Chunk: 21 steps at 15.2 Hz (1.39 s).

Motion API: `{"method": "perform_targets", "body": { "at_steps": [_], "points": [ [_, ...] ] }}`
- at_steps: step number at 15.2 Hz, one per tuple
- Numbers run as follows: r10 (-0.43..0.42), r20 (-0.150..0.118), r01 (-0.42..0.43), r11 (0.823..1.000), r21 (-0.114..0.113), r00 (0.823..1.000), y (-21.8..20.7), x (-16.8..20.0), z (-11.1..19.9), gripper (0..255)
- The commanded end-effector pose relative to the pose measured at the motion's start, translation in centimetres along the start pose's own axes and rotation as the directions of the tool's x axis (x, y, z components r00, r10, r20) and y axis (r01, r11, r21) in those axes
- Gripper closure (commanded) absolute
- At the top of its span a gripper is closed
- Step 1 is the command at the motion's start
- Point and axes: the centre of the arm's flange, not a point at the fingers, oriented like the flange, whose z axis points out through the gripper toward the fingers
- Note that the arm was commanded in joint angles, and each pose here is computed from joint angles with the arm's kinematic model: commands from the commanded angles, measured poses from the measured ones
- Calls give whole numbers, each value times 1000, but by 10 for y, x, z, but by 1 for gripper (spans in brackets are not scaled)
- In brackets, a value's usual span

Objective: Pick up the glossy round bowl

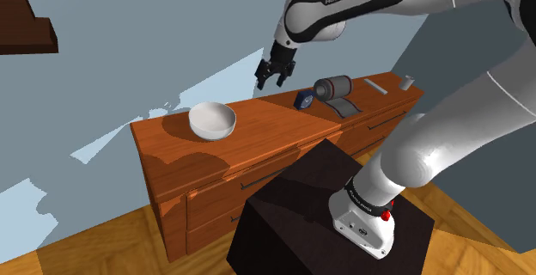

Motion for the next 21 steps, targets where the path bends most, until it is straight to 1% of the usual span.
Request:
{"method": "perform_targets", "body": {
  "at_steps": [1,17,18,21],
  "points": [
    [-4,-2,4,1000,-2,1000,-1,15,21,0],
    [-32,-6,32,999,-18,999,-18,133,195,0],
    [-33,-6,33,999,-19,999,-19,138,203,0],
    [-33,-6,33,999,-19,999,-18,137,219,0]
  ]
}}
